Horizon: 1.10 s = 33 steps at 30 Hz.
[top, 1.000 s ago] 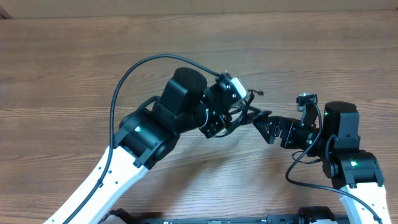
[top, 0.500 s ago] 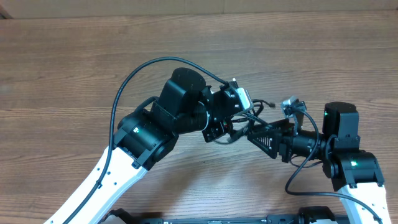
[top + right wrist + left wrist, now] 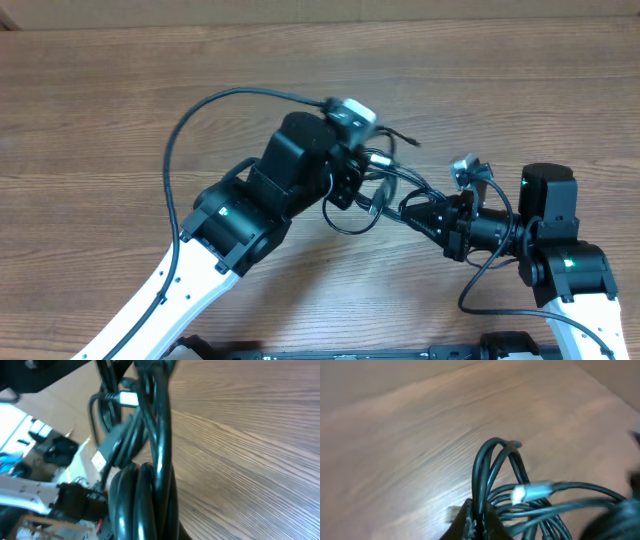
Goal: Untangle cables
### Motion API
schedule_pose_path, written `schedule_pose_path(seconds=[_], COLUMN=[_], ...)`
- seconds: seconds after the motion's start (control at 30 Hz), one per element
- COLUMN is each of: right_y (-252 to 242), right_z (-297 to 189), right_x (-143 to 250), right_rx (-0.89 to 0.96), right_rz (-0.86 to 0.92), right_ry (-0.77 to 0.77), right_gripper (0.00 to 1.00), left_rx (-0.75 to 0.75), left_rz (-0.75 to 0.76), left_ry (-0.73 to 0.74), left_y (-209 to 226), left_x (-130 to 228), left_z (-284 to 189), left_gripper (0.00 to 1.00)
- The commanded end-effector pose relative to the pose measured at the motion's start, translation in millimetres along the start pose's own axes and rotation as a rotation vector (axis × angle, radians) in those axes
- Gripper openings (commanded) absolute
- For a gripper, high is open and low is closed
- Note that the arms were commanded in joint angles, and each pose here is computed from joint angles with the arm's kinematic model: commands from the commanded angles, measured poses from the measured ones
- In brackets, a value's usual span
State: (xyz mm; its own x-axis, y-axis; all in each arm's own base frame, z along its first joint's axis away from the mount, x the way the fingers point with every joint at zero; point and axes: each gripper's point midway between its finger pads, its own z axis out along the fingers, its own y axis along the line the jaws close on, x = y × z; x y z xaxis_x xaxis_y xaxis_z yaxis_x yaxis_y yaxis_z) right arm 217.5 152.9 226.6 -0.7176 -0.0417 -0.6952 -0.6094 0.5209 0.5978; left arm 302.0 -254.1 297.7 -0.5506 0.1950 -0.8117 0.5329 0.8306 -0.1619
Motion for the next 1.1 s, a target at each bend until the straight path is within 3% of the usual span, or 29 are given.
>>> schedule_pose_path(seconds=[0.0, 0.13, 0.33, 0.43, 0.8, 0.97, 1.07], right_y=[-16, -16, -16, -18, -73, -73, -73], right_z=[-4, -4, -4, -4, -21, -20, -20], right_x=[-4, -4, -4, -5, -4, -5, -5], right_rx=[0.111, 0.111, 0.112, 0.124, 0.451, 0.446, 0.446], right_rz=[0.04, 0.037, 0.037, 0.049, 0.5, 0.521, 0.516], right_ry=[-0.006, -0.008, -0.008, -0.01, -0.123, -0.128, -0.127], right_gripper=[0.04, 0.04, 0.04, 0.04, 0.04, 0.04, 0.04], left_rx=[-0.27, -0.24, -0.201, -0.238, -0.482, -0.463, -0.466], left_rz=[-0.385, -0.523, -0.561, -0.656, -1.234, -1.257, -1.192], left_ry=[-0.172, -0.174, -0.156, -0.16, -0.185, -0.169, -0.153], left_y=[53, 50, 43, 50, 85, 81, 81], left_x=[-25, -23, -21, -15, 36, 37, 37], left_z=[-25, -23, -22, -23, -38, -36, -36], left_gripper=[0.04, 0.04, 0.04, 0.04, 0.04, 0.04, 0.04])
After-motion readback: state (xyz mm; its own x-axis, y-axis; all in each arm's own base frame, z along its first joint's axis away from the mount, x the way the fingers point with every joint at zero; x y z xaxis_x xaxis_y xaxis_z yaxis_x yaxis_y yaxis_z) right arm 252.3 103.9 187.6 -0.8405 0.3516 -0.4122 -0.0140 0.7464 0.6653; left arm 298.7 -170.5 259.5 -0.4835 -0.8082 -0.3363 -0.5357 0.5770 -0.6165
